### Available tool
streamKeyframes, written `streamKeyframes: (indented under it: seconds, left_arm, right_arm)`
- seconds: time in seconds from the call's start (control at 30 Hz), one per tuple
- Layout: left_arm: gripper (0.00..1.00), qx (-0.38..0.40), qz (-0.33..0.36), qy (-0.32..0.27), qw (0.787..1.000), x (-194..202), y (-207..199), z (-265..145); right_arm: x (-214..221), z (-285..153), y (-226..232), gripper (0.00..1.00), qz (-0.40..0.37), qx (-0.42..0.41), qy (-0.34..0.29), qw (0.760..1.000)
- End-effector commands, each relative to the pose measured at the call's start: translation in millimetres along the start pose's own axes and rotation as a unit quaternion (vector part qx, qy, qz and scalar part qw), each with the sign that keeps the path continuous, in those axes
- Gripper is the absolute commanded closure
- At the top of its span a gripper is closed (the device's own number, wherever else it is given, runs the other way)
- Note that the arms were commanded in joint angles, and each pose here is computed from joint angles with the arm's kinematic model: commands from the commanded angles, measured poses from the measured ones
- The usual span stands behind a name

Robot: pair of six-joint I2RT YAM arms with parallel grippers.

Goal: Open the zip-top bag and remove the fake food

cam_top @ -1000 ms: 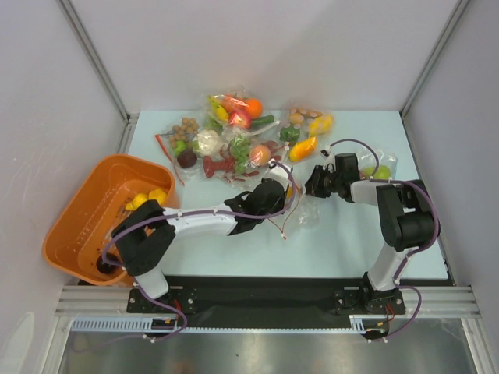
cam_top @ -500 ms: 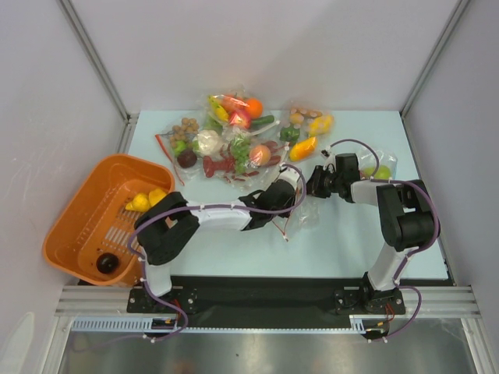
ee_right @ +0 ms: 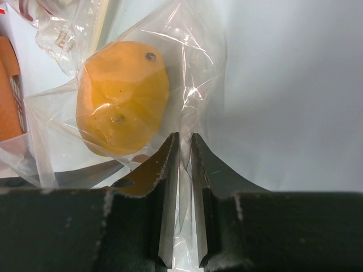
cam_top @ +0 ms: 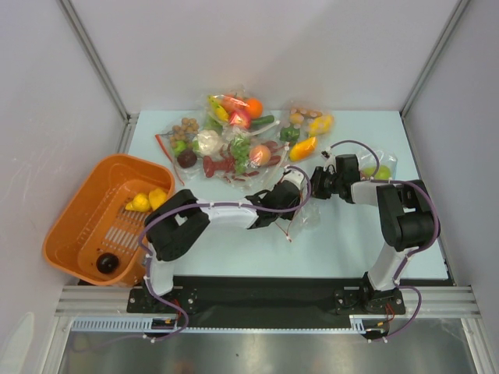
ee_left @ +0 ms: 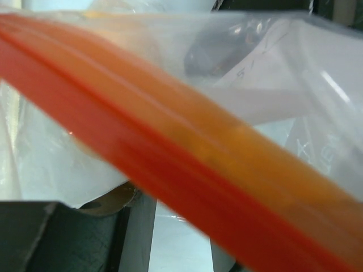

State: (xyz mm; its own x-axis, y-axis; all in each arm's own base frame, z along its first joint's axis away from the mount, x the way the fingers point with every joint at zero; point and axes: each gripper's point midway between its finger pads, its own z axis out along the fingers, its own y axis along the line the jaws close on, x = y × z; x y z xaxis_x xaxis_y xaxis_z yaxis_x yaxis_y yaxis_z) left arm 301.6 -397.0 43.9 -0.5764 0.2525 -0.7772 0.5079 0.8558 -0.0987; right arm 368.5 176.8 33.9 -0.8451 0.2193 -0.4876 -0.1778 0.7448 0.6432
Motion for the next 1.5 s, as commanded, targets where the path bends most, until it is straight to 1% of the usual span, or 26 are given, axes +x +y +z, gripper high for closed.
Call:
streamKeyframes:
  seconds: [0.0,0.23,0.4,0.67,0.77,0.83,0.87,0.9,0.97,1.0,1.03,1.1,1.17,1.37,1.43,1.47]
  left_arm:
    - [0.57,-0.001,-0.01,-0.011,1.0,-12,-8,2]
    - [0.59,0.001,-0.005,-0.009,1.0,-9,-11,4]
    - [0.55,-0.013,0.0,-0.008,1.0,-6,-7,12]
    - [0.54,-0.024,0.008,-0.012,1.0,-8,-5,20]
    - [0.58,-0.029,0.01,-0.013,0.999,-8,-4,22]
    - [0.64,-0.035,0.012,-0.013,0.999,-7,-2,22]
    - [0.68,-0.037,0.013,-0.014,0.999,-8,0,22]
    - [0.74,-0.038,0.013,-0.016,0.999,-6,1,21]
    - [0.81,-0.032,0.007,-0.037,0.999,-17,-1,15]
    - [0.86,-0.031,0.009,-0.037,0.999,-14,1,13]
    - [0.89,-0.028,0.007,-0.042,0.999,-17,1,10]
    - [0.91,-0.018,0.0,-0.056,0.998,-29,-2,-1]
    - [0.91,0.0,-0.01,-0.073,0.997,-44,-7,-16]
    - [0.92,0.025,-0.021,-0.075,0.997,-43,-8,-41]
    - [0.92,0.034,-0.028,-0.084,0.996,-48,-9,-50]
    - [0.92,0.042,-0.028,-0.079,0.996,-43,-10,-52]
  right_arm:
    - [-5,-4,7,0.8,-0.015,-0.014,-0.009,1.0]
    - [-4,-3,7,0.8,-0.013,-0.014,-0.007,1.0]
    - [-4,-3,7,0.81,-0.014,-0.015,-0.007,1.0]
    - [-3,-3,8,0.81,-0.015,-0.016,-0.005,1.0]
    - [-3,-3,8,0.81,-0.015,-0.016,-0.005,1.0]
    - [-2,-3,8,0.81,-0.016,-0.016,-0.004,1.0]
    - [-2,-4,8,0.81,-0.016,-0.016,-0.004,1.0]
    - [-3,-4,8,0.81,-0.018,-0.015,-0.005,1.0]
    - [-2,-4,8,0.81,-0.017,-0.015,-0.004,1.0]
    - [-2,-3,7,0.81,-0.016,-0.015,-0.004,1.0]
    - [-1,-3,7,0.81,-0.016,-0.015,-0.003,1.0]
    - [-1,-3,7,0.81,-0.015,-0.014,-0.003,1.0]
    - [-2,-3,6,0.81,-0.014,-0.014,-0.003,1.0]
    - [-4,-5,3,0.81,-0.013,-0.007,-0.008,1.0]
    - [-5,-5,2,0.81,-0.013,-0.007,-0.01,1.0]
    - [-4,-5,2,0.81,-0.012,-0.006,-0.009,1.0]
